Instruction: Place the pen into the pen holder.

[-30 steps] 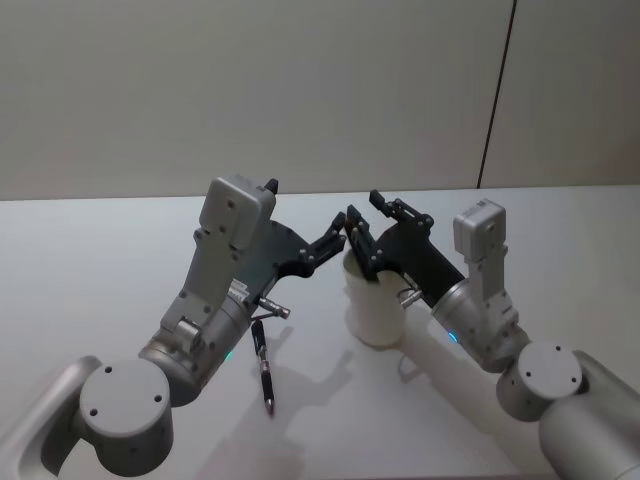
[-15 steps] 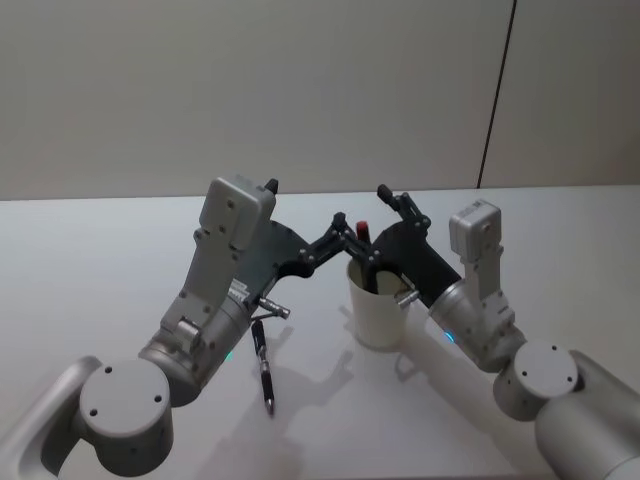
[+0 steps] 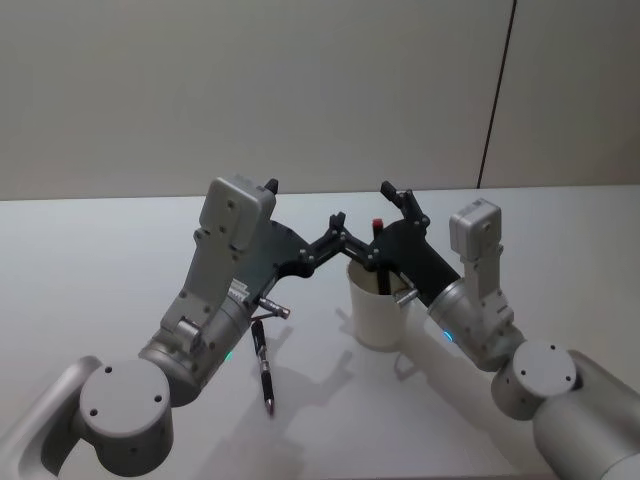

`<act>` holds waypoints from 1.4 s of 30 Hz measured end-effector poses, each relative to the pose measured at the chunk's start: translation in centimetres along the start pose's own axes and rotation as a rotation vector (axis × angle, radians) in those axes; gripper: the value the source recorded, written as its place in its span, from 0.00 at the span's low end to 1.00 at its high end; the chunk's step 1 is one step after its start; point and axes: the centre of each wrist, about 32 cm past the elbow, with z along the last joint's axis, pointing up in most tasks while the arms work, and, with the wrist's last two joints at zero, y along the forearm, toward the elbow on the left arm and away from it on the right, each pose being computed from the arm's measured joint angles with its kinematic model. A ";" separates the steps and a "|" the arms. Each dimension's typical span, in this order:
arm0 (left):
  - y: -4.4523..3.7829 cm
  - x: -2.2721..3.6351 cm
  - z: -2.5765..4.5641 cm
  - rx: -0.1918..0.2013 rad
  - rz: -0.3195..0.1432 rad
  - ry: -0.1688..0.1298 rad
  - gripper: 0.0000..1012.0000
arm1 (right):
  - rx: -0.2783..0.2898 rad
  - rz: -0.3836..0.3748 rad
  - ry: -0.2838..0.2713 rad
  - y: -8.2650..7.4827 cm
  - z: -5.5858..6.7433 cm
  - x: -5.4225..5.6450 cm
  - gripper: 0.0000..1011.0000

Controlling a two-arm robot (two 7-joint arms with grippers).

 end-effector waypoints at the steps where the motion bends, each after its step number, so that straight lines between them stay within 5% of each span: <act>1: 0.00 0.00 0.00 0.000 0.000 0.000 0.99 | 0.002 0.000 0.000 0.0 0.0 0.0 0.99; 17: 0.00 0.00 0.00 0.000 0.000 0.000 0.99 | 0.022 -0.051 0.035 -0.1 1.5 0.1 0.99; 33: 0.00 0.00 0.00 0.000 0.000 0.000 0.99 | -0.025 -0.217 0.104 -1.5 5.5 0.4 0.99; 42: 0.00 0.00 0.00 0.000 0.000 0.000 0.99 | -0.075 -0.304 0.127 -3.6 8.3 0.1 0.99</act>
